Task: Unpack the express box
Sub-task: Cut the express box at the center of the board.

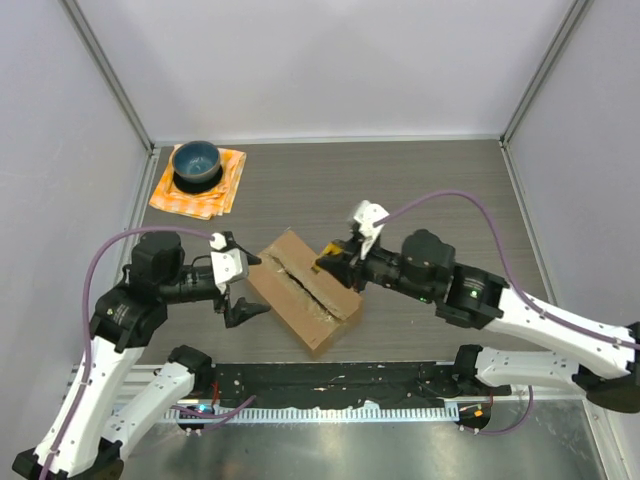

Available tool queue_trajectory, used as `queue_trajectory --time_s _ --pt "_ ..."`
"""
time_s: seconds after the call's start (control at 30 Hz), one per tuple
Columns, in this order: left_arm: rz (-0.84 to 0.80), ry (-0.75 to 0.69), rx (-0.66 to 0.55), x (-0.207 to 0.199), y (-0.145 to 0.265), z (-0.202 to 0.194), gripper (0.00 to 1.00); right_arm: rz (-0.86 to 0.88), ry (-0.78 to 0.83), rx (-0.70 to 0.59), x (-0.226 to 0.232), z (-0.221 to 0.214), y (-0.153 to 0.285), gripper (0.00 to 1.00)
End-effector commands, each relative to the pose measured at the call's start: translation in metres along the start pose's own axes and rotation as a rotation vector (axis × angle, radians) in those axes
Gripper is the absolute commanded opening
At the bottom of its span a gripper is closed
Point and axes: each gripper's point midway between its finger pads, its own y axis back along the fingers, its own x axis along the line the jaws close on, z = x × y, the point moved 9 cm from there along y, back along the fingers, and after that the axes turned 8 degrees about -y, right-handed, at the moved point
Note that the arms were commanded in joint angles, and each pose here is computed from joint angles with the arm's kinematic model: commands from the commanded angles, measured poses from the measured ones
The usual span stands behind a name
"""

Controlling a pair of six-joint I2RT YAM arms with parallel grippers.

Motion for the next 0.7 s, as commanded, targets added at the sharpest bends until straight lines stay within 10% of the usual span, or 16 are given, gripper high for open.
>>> queue_trajectory --time_s 0.0,0.37,0.67 --pt "-0.005 -0.37 0.1 0.02 -0.008 -0.023 1.0 -0.467 -0.035 -0.143 -0.046 -0.008 0.025 0.01" --pt "-0.125 -1.006 -0.009 0.029 -0.098 -0.058 1.0 -0.796 -0.275 -0.169 -0.113 -0.07 0.014 0.01" --pt "-0.148 -1.066 -0.015 0.039 -0.152 -0.063 1.0 -0.754 -0.354 -0.186 -0.124 -0.087 0.015 0.01"
